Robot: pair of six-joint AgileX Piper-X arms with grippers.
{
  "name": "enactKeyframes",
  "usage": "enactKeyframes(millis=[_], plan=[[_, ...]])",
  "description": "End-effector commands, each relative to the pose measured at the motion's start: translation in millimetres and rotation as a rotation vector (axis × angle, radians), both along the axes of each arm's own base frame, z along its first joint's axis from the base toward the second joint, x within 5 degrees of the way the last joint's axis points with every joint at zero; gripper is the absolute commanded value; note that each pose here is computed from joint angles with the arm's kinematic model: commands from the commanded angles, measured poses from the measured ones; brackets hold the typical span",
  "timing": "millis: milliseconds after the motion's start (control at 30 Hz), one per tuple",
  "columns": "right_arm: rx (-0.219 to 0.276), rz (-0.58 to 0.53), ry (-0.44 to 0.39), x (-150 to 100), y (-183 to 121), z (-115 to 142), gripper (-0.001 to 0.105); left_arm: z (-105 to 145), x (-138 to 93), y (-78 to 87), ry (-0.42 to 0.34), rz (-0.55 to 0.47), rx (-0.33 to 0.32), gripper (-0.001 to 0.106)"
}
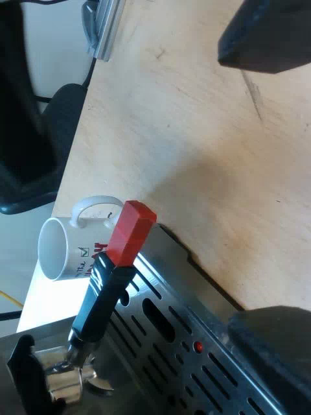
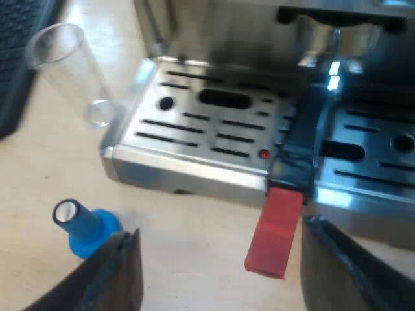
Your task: Grind coffee beans and then tamp
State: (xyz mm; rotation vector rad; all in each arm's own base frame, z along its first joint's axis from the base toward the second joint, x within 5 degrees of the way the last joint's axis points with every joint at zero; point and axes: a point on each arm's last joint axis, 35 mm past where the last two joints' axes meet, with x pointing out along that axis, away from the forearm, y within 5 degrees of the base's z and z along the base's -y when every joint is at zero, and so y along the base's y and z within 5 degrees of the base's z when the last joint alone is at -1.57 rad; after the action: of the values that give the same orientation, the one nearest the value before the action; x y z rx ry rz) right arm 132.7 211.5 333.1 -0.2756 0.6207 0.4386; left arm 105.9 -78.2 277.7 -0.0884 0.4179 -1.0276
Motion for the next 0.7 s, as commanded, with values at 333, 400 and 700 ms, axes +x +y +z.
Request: enactKeyframes(millis=[333,400,700], plan=[[0.008,-0.077,0.213,33.4,7.8,-6.9,0.055,0.6,-0.2,-1.2,0.0,-0.021,-0.01,0.082],[0.006,-0.079,0.224,34.2,9.4,-8.9,0.055,0.6,-0.2,-1.2,0.0,-0.021,-0.01,0.082],[-0.061,-0.132,0.3,46.8,17.5,-35.2,0.055,0.6,-0.2,-1.2,0.0,-0.021,-0.01,0.082]])
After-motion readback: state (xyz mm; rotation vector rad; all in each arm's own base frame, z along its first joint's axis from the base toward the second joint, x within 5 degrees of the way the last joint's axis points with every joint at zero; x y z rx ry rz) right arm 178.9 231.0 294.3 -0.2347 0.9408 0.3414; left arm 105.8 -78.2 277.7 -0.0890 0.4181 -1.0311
